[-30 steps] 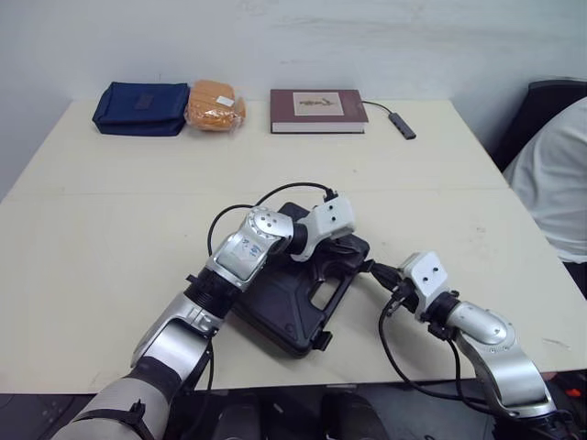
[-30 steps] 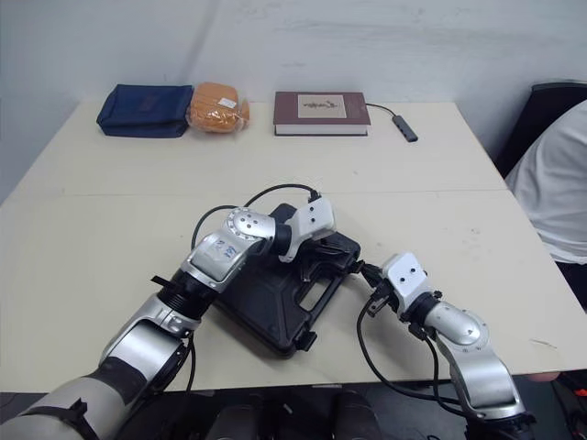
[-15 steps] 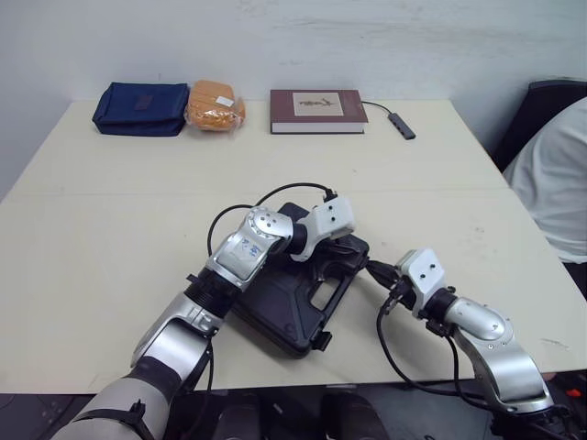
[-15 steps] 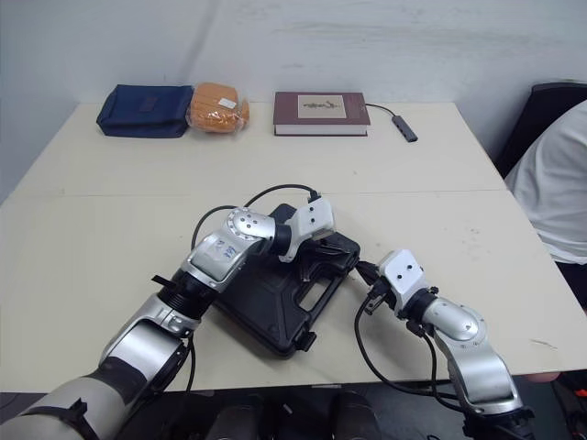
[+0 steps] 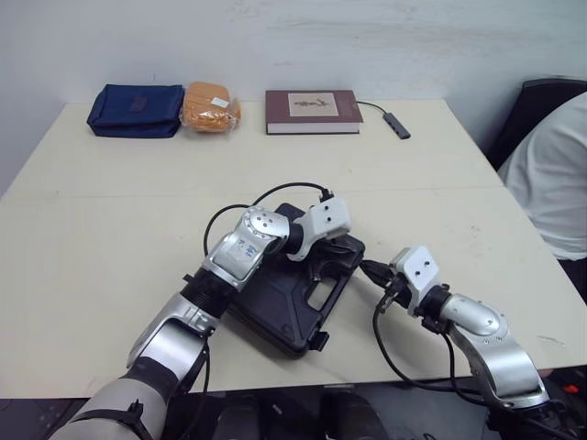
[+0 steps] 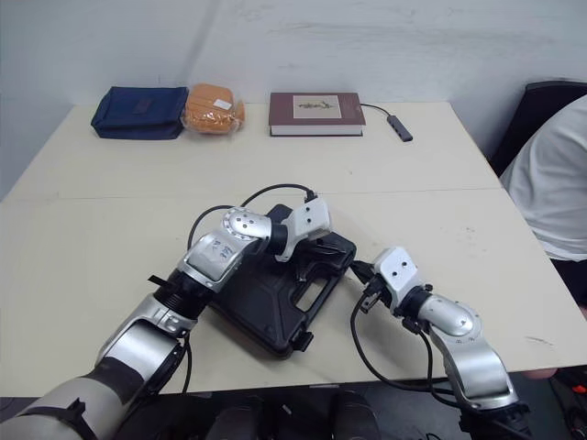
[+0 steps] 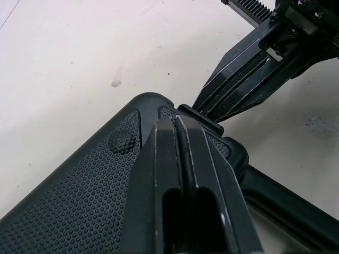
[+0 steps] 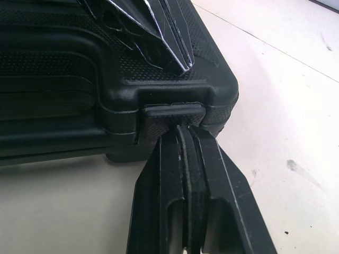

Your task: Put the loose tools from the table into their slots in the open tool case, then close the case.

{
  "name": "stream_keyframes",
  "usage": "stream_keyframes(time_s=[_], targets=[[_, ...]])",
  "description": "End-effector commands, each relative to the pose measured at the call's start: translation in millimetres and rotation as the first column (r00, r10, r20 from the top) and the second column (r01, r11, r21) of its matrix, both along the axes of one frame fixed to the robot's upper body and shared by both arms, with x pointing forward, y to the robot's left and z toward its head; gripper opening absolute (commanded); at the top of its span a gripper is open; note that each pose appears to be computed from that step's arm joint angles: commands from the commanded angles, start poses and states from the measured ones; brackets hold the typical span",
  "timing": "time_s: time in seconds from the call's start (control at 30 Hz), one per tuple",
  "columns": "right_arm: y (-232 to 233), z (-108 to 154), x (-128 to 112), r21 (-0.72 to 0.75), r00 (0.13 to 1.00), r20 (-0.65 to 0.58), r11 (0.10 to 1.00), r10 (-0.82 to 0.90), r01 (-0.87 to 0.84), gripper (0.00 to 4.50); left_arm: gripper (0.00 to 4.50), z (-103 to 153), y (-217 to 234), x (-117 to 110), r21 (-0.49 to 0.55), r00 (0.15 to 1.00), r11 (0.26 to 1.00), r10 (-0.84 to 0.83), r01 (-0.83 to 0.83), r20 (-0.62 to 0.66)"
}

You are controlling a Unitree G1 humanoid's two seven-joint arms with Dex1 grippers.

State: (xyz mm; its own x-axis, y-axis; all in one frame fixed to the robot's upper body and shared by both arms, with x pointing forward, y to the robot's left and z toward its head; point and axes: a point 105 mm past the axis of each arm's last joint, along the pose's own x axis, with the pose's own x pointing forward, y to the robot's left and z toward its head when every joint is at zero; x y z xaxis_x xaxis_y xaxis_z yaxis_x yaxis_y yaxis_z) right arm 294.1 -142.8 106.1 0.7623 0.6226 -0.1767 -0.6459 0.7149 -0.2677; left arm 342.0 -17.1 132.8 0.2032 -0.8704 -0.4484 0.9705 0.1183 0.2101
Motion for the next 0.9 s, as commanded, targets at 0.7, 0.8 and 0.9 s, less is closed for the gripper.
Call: stream_keyframes(time_s=[0.7, 0.8, 0.9], targets=[[37.0, 26.1, 0.3, -0.022, 0.988, 0.023, 0.988, 0.15, -0.15, 0.0, 0.02, -119.7, 60.8, -14.7, 0.36, 0.952, 0.927, 0.198, -0.106, -0.231], [25.9, 21.3, -3.7, -0.041, 0.991, 0.014, 0.991, 0.131, -0.13, 0.0, 0.02, -108.2, 60.0, -10.1, 0.309, 0.952, 0.942, 0.208, -0.133, -0.223], [19.1, 20.0, -7.8, -0.051, 0.992, 0.012, 0.991, 0.125, -0.124, 0.0, 0.02, -98.0, 59.5, -8.7, 0.285, 0.96, 0.95, 0.19, -0.127, -0.206]])
